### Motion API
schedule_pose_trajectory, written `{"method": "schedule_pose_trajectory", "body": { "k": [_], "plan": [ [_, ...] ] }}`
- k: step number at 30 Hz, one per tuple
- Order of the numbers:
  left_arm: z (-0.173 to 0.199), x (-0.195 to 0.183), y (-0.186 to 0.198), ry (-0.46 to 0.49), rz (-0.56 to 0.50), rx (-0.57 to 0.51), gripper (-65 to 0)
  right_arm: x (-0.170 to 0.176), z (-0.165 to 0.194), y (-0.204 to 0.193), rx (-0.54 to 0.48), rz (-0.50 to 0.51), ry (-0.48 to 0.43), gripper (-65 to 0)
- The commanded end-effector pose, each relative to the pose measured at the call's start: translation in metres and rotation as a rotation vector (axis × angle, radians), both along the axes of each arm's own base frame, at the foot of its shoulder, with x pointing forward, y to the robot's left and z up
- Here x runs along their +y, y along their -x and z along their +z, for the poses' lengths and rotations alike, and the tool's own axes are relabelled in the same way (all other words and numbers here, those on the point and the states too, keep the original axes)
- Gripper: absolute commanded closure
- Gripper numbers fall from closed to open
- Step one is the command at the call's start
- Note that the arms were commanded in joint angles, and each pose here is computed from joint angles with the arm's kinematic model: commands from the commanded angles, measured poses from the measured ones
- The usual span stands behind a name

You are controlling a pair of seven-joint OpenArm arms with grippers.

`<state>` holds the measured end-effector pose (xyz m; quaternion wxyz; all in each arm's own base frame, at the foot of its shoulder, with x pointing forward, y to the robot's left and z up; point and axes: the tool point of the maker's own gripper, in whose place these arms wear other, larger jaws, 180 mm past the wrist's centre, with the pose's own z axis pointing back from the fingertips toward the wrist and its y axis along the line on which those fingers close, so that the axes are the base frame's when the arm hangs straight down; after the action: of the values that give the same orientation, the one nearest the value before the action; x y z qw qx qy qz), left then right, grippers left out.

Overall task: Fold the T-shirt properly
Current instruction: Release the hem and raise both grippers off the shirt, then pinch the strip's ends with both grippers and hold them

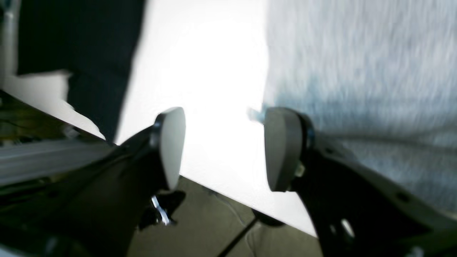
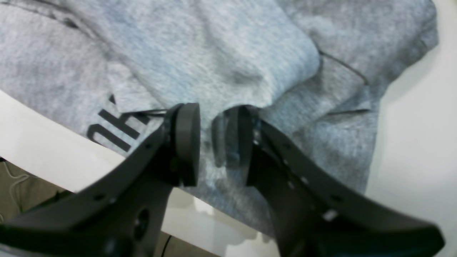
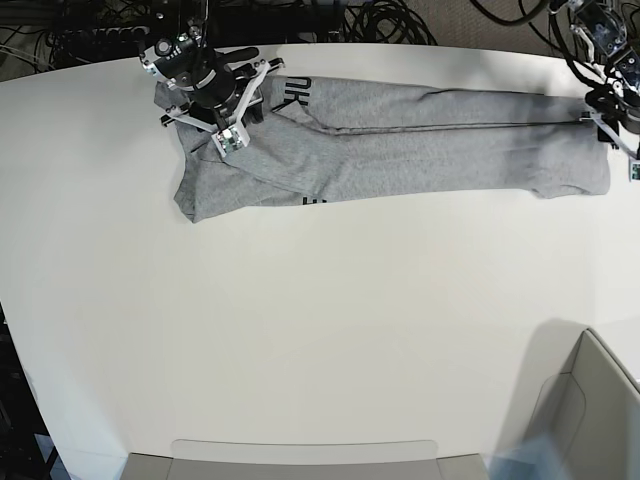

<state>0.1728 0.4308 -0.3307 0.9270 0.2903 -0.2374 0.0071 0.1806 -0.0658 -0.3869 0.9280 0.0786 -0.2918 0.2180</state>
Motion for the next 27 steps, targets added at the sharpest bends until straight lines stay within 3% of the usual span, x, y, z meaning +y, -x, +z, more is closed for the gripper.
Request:
{"method": "schedule_pose_trajectory", "body": {
  "k": [1,11,21,27],
  "plan": [
    [0.011,0.006,-0.004,-0.028,-0.003,-0.021,-38.3,0.011,0.009,-0.004,-0.035,0.018,-0.037,-18.7],
    [-0.050,0.032,-0.007,0.194,0.187,0.145,-38.8,0.016,-0.006,0.004,0.011,0.047,-0.037,-18.7],
    [-0.055,0.033,-0.011,0.214,0.190,0.154,-38.7,0.017,-0.006,0.004,0.009,0.052,-0.033,-18.6],
    [-0.087,0.011,-0.015,0.284,0.145,0.210,-38.7,0.017,-0.004,0.000,0.000,0.052,-0.033,-18.6]
  ]
}}
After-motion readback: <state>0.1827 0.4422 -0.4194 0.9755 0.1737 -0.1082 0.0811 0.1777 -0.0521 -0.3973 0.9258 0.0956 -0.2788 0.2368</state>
